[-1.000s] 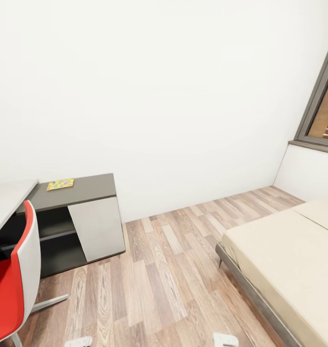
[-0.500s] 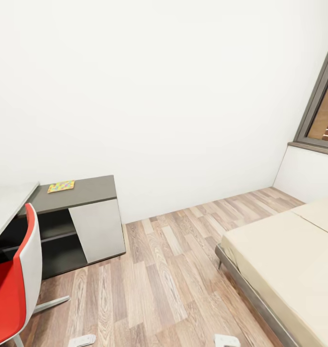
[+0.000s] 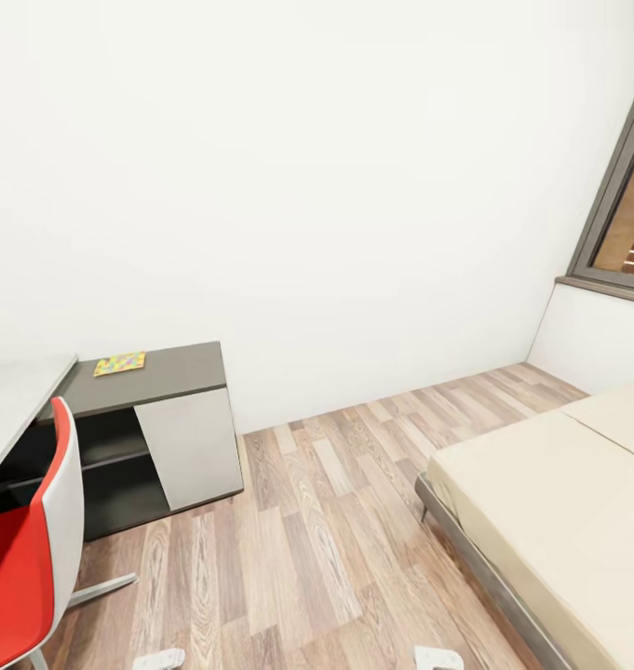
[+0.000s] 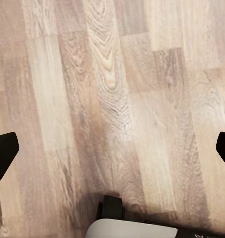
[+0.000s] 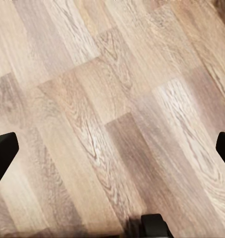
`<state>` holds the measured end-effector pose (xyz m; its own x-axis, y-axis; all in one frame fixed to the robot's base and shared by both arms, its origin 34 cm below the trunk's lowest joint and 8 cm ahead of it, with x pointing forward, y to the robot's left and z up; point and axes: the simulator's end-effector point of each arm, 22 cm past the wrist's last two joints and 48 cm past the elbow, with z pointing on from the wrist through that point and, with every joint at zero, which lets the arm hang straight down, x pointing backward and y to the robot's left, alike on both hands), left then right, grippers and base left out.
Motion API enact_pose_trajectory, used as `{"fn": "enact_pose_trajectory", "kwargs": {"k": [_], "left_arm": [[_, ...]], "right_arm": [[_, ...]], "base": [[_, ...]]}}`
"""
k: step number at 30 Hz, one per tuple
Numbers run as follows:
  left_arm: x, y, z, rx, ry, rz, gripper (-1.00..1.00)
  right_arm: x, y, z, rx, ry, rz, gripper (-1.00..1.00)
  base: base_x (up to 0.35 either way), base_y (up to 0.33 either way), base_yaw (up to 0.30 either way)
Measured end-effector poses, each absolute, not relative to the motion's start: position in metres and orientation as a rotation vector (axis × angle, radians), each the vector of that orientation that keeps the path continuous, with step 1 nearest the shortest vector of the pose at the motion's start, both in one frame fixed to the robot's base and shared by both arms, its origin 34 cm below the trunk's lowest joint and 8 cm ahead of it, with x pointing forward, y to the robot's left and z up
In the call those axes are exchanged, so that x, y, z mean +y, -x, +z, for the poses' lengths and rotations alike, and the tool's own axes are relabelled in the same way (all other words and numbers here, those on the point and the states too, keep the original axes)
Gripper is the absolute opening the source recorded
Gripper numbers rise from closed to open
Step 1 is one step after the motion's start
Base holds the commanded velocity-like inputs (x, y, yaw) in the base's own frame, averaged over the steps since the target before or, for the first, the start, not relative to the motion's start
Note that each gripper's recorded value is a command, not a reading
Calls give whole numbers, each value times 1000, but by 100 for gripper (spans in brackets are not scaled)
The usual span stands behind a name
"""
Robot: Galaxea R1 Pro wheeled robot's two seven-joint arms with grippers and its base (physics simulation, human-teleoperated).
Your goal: Put all the toys in the child's room - the three board games (two on the bed and one on the table), the two jigsaw puzzles on the table, and the tennis ball on the table - inside the toy box on the table in the child's room.
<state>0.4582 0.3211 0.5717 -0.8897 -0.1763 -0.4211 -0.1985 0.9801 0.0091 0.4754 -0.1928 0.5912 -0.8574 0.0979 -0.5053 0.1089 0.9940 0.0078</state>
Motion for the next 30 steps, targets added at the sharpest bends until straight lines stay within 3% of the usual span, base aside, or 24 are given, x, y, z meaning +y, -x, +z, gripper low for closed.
{"fn": "enact_pose_trajectory", "kwargs": {"k": [30], "left_arm": [[325, -488, 627, 2727, 282, 60, 100]], "right_arm": [[-186, -485, 641, 2627, -241, 36, 100]], "base": [[0, 0, 0]]}}
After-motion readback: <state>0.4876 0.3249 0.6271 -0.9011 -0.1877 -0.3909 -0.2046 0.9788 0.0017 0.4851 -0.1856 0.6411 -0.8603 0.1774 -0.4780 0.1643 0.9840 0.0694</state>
